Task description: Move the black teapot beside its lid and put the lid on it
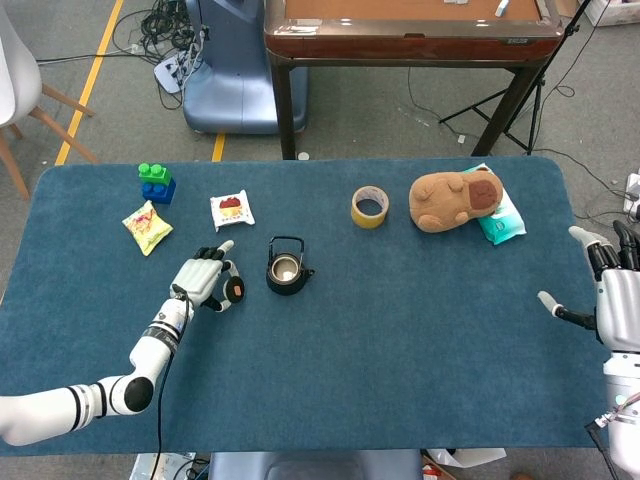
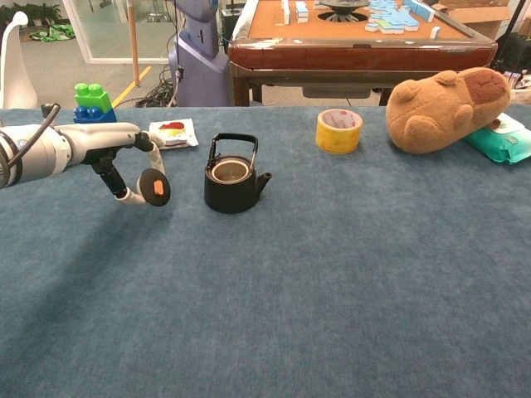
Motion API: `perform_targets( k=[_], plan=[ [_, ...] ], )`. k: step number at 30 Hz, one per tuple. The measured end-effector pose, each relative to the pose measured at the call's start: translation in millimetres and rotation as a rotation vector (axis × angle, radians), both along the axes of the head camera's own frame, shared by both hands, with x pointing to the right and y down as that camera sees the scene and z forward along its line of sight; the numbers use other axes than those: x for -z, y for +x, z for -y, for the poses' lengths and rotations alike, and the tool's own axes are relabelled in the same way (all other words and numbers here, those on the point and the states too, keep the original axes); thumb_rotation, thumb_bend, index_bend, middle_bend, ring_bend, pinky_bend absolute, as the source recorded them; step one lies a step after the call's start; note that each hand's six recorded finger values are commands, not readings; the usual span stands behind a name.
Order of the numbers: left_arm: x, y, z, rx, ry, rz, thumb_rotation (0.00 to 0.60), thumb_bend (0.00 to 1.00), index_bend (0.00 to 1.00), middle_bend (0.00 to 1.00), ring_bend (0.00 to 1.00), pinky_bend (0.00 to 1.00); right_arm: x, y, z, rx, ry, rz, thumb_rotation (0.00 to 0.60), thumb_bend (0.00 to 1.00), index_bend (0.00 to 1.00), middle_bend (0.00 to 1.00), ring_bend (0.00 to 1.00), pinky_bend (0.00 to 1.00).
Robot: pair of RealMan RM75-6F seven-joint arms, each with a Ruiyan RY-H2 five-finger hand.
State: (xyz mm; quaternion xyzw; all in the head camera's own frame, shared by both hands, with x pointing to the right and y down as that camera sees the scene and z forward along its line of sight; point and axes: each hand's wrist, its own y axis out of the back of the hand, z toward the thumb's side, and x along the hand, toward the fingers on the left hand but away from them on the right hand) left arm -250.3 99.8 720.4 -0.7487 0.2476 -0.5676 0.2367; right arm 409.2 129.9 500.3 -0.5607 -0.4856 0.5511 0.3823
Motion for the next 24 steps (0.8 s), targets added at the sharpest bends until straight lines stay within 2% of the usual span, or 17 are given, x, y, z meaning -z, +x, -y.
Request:
perform_targets(
  k=[7,15,24],
  plan=[
    [23.2,7.4,7.6,0.028,0.023,-0.078,0.6,0.24,0.5,0.0,0.0,0.0,0.3,-2.3,0.0,0.008,-0.001,0.001,0.6,0.08,0.21,0.25,0.04,0.06],
    [50.9,30.4,21.2,0.098,0.024,-0.233,0.6,0.24,0.5,0.0,0.0,0.0,1.6,-3.4,-1.1,0.008,0.0,0.003,0.6,0.08,0.21,0.25,0.04,0.06],
    [46.7,55.6,27.3,0.109,0.009,-0.273,0.6,0.24,0.5,0.0,0.0,0.0,2.9,0.5,-3.0,-0.001,-0.003,-0.003,0.6,0.08,0.2,0.25,0.04,0.06]
  ],
)
